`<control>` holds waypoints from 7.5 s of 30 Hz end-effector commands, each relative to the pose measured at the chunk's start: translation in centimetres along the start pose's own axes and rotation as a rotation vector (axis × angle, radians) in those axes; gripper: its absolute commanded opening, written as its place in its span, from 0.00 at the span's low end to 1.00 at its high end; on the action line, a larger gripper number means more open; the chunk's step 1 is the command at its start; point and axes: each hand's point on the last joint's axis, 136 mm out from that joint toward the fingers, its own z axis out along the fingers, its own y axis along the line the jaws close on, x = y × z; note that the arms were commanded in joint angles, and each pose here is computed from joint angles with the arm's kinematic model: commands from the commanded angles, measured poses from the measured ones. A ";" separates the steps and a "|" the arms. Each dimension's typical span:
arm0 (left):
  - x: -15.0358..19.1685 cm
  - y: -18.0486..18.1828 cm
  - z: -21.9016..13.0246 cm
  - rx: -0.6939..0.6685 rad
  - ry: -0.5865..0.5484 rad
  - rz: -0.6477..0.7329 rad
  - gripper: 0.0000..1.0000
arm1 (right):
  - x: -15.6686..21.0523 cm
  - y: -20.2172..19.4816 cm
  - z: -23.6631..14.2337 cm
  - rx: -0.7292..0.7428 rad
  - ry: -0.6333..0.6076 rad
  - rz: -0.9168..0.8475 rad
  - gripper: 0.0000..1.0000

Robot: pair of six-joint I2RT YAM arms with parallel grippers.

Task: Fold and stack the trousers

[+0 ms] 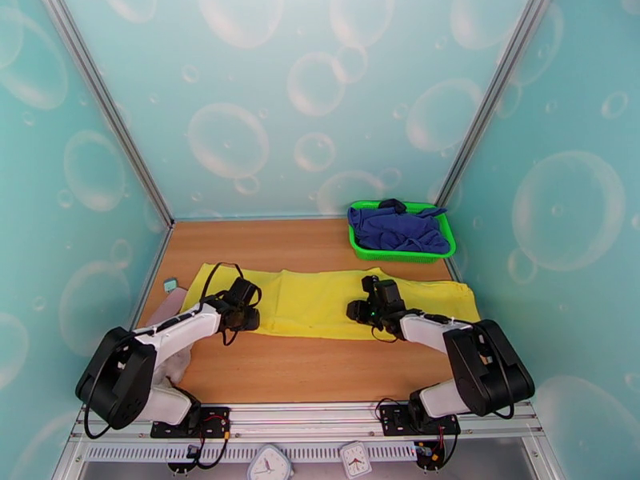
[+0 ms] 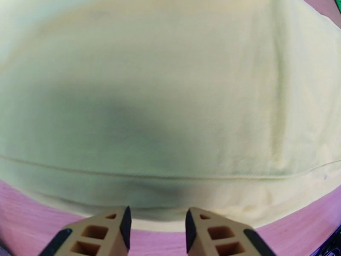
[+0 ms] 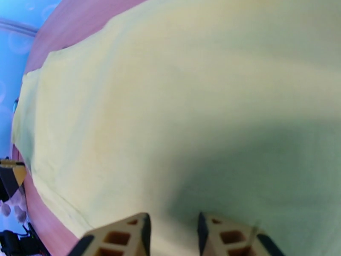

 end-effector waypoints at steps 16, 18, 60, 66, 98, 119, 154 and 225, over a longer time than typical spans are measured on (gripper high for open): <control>-2.8 -9.7 -1.1 0.069 -0.116 0.388 0.43 | 3.7 6.4 -4.2 -0.004 0.023 -0.334 0.42; -1.4 -9.6 -1.3 0.058 -0.098 0.415 0.44 | 4.4 6.5 -3.8 0.003 0.038 -0.348 0.45; -1.3 -10.0 0.1 -0.017 -0.129 0.455 0.42 | 4.5 5.6 0.3 0.149 0.125 -0.370 0.00; -1.3 -10.2 0.6 -0.017 -0.132 0.448 0.45 | 4.0 6.6 -0.5 0.127 0.103 -0.379 0.00; -2.0 -9.5 -0.4 -0.021 -0.145 0.404 0.00 | 1.7 7.9 -4.7 0.159 -0.024 -0.390 0.00; -1.4 -9.4 0.2 -0.021 -0.128 0.419 0.20 | 1.5 7.6 -5.0 0.160 -0.033 -0.379 0.00; -1.3 -10.0 1.7 0.065 -0.113 0.373 0.12 | 1.3 6.9 -6.1 0.175 -0.051 -0.366 0.00; 5.1 -10.9 -2.6 0.139 -0.158 0.476 0.02 | 6.6 2.5 -6.6 0.206 0.034 -0.123 0.13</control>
